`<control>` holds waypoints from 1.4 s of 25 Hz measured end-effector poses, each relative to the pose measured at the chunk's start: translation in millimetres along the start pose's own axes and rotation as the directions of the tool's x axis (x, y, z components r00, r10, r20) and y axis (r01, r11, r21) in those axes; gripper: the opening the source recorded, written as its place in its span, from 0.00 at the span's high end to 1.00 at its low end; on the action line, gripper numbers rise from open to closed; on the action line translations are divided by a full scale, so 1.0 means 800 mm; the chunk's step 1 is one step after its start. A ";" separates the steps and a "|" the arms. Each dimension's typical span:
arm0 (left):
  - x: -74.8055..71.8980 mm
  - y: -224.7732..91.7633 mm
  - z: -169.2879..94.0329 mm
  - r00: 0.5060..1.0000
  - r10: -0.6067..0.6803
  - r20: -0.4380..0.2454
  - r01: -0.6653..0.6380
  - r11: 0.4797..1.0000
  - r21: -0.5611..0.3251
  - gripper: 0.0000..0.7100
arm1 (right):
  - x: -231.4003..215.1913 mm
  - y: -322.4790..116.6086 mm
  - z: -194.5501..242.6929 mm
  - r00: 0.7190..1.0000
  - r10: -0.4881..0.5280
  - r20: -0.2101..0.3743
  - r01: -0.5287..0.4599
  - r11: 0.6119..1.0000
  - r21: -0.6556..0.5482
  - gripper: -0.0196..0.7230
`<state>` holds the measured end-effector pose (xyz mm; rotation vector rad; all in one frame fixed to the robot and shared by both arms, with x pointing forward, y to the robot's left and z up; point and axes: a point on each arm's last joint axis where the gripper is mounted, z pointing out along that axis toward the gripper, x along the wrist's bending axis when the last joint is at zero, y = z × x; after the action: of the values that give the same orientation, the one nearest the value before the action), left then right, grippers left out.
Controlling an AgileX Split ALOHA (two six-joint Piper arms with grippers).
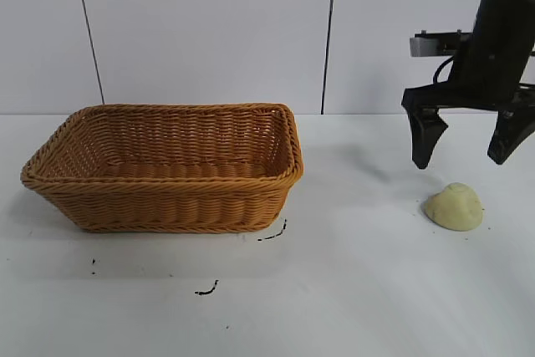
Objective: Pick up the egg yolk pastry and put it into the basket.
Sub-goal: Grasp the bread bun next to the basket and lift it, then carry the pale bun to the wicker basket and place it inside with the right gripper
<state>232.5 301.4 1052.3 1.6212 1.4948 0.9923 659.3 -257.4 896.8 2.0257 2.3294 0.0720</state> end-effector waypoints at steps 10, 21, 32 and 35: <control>0.000 0.000 0.000 1.000 0.000 0.000 0.000 1.000 0.000 0.02 | 0.000 0.001 0.019 1.000 0.028 0.001 -0.028 1.000 0.011 0.06; 0.000 0.000 0.000 1.000 0.000 0.000 0.000 1.000 0.000 0.02 | 0.000 0.000 0.019 0.999 0.032 0.003 -0.032 0.999 0.018 0.60; 0.000 0.000 0.000 1.000 0.000 0.000 0.000 1.000 0.000 0.02 | -0.001 0.005 -0.066 0.999 0.034 0.004 -0.034 0.999 -0.031 0.64; 0.000 0.000 0.000 1.000 0.000 0.000 0.000 1.000 0.000 0.02 | -0.002 0.012 -0.122 0.999 0.036 0.005 -0.035 0.994 -0.107 0.64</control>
<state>232.5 301.4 1052.3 1.6212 1.4948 0.9923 661.8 -257.5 995.0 2.0134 2.2340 0.1870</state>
